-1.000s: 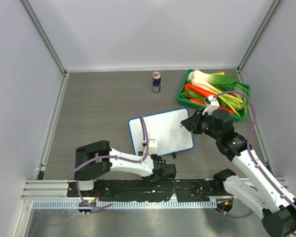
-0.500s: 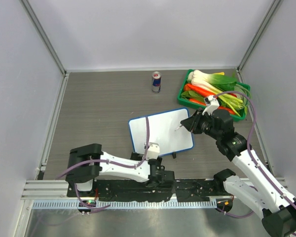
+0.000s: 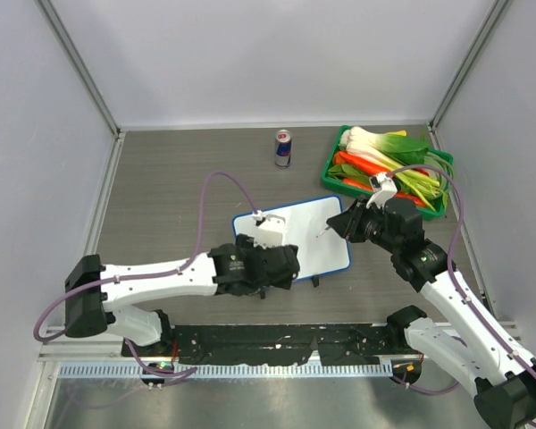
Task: Write a sentence on the whiteboard
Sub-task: Move the whiteboard to the center of the board.
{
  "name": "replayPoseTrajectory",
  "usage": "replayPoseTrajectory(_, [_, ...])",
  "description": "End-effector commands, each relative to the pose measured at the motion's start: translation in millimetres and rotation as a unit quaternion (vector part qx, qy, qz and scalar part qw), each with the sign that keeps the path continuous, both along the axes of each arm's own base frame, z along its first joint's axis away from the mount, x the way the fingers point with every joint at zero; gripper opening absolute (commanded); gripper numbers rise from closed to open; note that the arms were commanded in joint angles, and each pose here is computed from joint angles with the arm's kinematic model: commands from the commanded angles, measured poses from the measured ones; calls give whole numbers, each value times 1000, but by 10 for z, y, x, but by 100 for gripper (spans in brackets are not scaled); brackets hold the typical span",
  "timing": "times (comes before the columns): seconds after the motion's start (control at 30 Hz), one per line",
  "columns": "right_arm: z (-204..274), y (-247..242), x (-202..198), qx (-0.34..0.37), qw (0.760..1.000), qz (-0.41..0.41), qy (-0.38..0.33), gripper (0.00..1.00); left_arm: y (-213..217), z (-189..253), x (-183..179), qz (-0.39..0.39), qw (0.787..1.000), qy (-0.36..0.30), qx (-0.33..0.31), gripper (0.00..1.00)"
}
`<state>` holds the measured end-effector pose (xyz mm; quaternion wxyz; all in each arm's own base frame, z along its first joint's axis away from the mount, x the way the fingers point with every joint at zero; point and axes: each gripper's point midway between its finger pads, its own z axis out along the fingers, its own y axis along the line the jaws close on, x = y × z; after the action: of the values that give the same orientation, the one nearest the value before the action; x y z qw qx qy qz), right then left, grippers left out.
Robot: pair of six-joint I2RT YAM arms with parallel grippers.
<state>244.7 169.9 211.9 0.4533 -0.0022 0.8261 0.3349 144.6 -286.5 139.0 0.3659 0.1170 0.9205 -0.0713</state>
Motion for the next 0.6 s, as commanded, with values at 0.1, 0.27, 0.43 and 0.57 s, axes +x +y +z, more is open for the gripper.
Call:
replayPoseTrajectory(0.1, [244, 43, 27, 18, 999, 11, -39, 1, -103, 612, 427, -42, 992, -4, -118, 99])
replayPoseTrajectory(0.27, [225, 44, 32, 18, 999, 10, -35, 1, 184, 911, 633, -29, 981, -12, -191, 99])
replayPoseTrajectory(0.43, [218, 57, 43, 19, 999, 13, -35, 1, 648, 827, 714, 16, 971, 4, -238, 100])
replayPoseTrajectory(0.57, [206, 71, 58, 21, 999, 14, -34, 1, 813, 757, 652, 14, 950, 20, -312, 100])
